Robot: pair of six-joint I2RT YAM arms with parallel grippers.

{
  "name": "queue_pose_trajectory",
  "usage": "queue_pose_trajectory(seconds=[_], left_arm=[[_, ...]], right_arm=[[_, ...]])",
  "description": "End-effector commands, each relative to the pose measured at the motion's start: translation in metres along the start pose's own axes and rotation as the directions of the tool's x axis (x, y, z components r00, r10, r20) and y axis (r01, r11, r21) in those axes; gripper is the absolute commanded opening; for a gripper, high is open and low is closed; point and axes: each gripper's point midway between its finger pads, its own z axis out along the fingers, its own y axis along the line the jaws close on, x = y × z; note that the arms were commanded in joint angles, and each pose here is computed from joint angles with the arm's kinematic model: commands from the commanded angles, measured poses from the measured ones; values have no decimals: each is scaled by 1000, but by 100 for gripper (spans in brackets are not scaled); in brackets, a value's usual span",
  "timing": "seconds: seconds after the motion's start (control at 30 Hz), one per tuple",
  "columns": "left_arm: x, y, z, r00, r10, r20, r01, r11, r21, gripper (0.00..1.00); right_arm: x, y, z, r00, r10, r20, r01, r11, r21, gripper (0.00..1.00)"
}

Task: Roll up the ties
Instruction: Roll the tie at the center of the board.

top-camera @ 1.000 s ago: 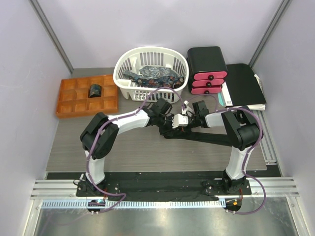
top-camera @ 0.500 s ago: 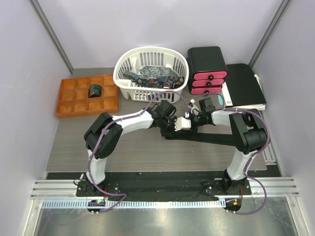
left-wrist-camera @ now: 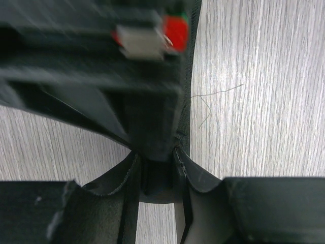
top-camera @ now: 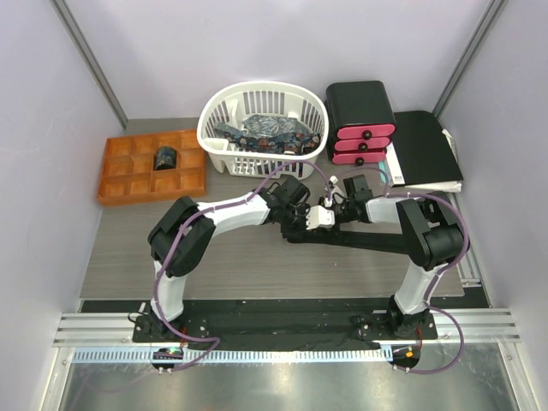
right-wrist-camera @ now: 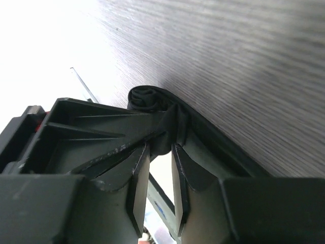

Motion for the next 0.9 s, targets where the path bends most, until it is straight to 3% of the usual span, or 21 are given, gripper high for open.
queue_pose_trajectory(seconds=[0.0, 0.27, 0.4, 0.6, 0.77, 0.87], left_arm=[[69, -39, 17, 971, -48, -233, 76, 991, 114, 29], [70, -40, 17, 972, -37, -231, 67, 990, 122, 29], [72, -42, 17, 972, -27, -233, 58, 990, 131, 29], [72, -45, 17, 973, -20, -228, 54, 988, 143, 29], [72, -44, 17, 973, -13, -230, 46, 989, 140, 31], [72, -41, 15, 973, -27, -228, 57, 990, 127, 32]], right_arm=[[-5, 7, 13, 999, -18, 28, 19, 999, -33, 31], [-9, -3, 19, 998, -23, 53, 22, 1000, 10, 27], [-12, -2, 17, 998, -25, 65, 23, 999, 24, 33], [-19, 5, 20, 996, -16, 86, 17, 1000, -7, 33], [-11, -3, 21, 998, -20, 58, 20, 1000, 15, 4], [-5, -13, 17, 999, -20, 43, 18, 999, 45, 1]])
